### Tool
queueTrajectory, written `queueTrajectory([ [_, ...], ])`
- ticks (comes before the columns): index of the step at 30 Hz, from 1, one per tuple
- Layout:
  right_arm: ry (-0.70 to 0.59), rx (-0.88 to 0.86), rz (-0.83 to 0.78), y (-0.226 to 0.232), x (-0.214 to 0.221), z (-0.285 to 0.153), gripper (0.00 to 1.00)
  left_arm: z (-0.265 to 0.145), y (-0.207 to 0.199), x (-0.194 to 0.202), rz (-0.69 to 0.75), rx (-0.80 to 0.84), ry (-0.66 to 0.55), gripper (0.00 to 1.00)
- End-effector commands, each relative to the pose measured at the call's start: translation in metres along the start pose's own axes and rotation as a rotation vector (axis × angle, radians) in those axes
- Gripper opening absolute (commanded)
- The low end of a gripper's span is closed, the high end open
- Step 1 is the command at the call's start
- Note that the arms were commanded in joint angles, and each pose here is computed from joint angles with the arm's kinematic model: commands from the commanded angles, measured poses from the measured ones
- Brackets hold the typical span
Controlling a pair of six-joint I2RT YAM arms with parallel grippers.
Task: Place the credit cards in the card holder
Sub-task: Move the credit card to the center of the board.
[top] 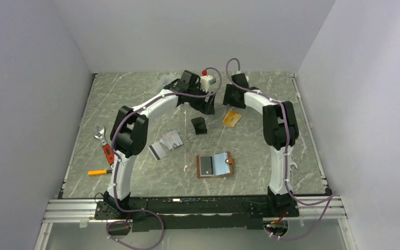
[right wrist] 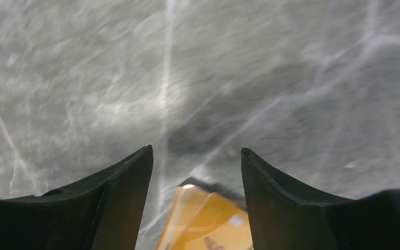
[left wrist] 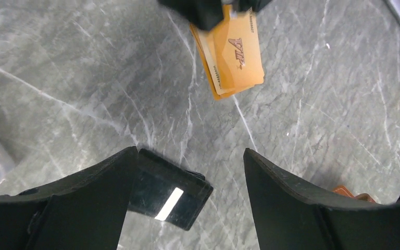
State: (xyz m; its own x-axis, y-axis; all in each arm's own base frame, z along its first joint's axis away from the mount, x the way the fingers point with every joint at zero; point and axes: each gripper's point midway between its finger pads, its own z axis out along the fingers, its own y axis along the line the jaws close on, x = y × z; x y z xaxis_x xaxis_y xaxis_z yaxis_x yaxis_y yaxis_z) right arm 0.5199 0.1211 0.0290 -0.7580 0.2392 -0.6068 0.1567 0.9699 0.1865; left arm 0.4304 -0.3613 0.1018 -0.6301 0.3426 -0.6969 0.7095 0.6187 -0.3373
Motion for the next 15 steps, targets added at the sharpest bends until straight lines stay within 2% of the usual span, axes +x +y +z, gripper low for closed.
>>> queueTrajectory([
  [1, 0.013, 0.04, -0.126, 0.012, 0.013, -0.007, 0.67, -0.05, -0.016, -0.038, 0.022, 0.019, -0.085, 0.8],
  [6, 0.049, 0.106, -0.189, 0.009, 0.031, -0.007, 0.64, -0.068, -0.016, -0.037, 0.042, -0.007, -0.09, 0.8],
  [15, 0.083, 0.143, -0.196, -0.005, 0.049, -0.012, 0.61, -0.08, -0.021, -0.027, 0.051, 0.004, -0.079, 0.79],
])
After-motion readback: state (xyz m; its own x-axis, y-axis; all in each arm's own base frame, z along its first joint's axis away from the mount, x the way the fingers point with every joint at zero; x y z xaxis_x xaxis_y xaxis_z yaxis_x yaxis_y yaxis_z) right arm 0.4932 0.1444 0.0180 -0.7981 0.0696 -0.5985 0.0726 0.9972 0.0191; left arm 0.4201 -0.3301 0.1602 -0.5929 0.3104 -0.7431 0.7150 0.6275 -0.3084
